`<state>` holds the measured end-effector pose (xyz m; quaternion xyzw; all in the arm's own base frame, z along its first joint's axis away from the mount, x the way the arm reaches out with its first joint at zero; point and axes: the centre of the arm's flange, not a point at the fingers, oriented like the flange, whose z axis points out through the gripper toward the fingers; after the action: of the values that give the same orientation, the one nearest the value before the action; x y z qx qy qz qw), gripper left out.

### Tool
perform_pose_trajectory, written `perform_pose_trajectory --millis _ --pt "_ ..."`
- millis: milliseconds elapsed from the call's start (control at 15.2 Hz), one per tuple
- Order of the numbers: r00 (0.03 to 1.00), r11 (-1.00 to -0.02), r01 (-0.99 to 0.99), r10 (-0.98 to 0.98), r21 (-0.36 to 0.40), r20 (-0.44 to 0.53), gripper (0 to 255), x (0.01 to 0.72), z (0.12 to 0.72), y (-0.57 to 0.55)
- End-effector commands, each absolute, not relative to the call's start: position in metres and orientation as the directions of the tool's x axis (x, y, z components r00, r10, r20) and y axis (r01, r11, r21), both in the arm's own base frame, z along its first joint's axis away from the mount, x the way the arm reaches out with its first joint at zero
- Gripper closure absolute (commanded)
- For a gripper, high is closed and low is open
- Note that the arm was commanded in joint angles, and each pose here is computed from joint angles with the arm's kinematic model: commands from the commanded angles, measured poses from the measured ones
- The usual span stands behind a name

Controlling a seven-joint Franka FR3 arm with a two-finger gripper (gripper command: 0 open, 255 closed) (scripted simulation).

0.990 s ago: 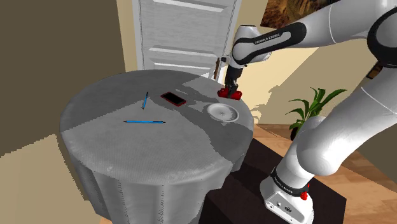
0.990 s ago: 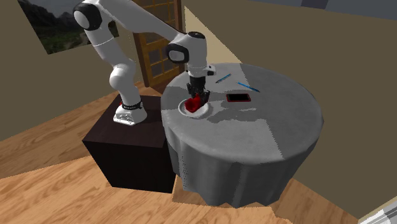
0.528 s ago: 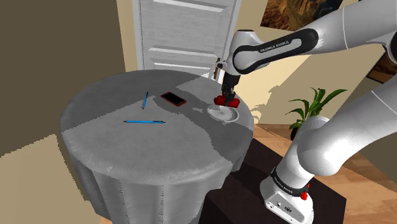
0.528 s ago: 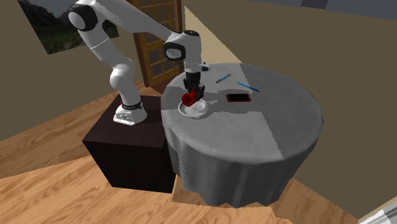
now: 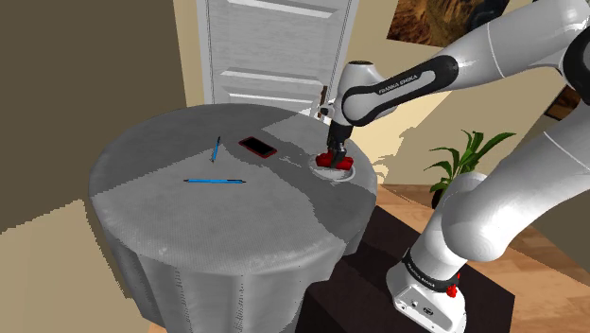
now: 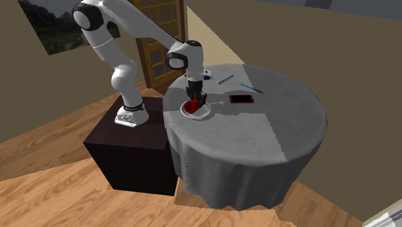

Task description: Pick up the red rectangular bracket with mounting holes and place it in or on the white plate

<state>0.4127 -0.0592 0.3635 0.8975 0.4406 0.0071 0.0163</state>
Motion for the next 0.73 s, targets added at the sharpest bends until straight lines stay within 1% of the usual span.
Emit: perform_pose_trajectory --millis 0,462,528,660 --pt "0.612 -0.611 0.791 0.791 0.036 -0.001 255 0.4131 0.355 -0.0588" --pt "0.612 -0.611 0.791 0.791 0.036 -0.001 255 0.4131 0.355 -0.0588" --pt "0.612 -0.611 0.791 0.791 0.036 -0.001 0 0.4131 0.355 -0.0588" --pt "0.612 -0.611 0.791 0.791 0.036 -0.001 0 0.4131 0.355 -0.0588"
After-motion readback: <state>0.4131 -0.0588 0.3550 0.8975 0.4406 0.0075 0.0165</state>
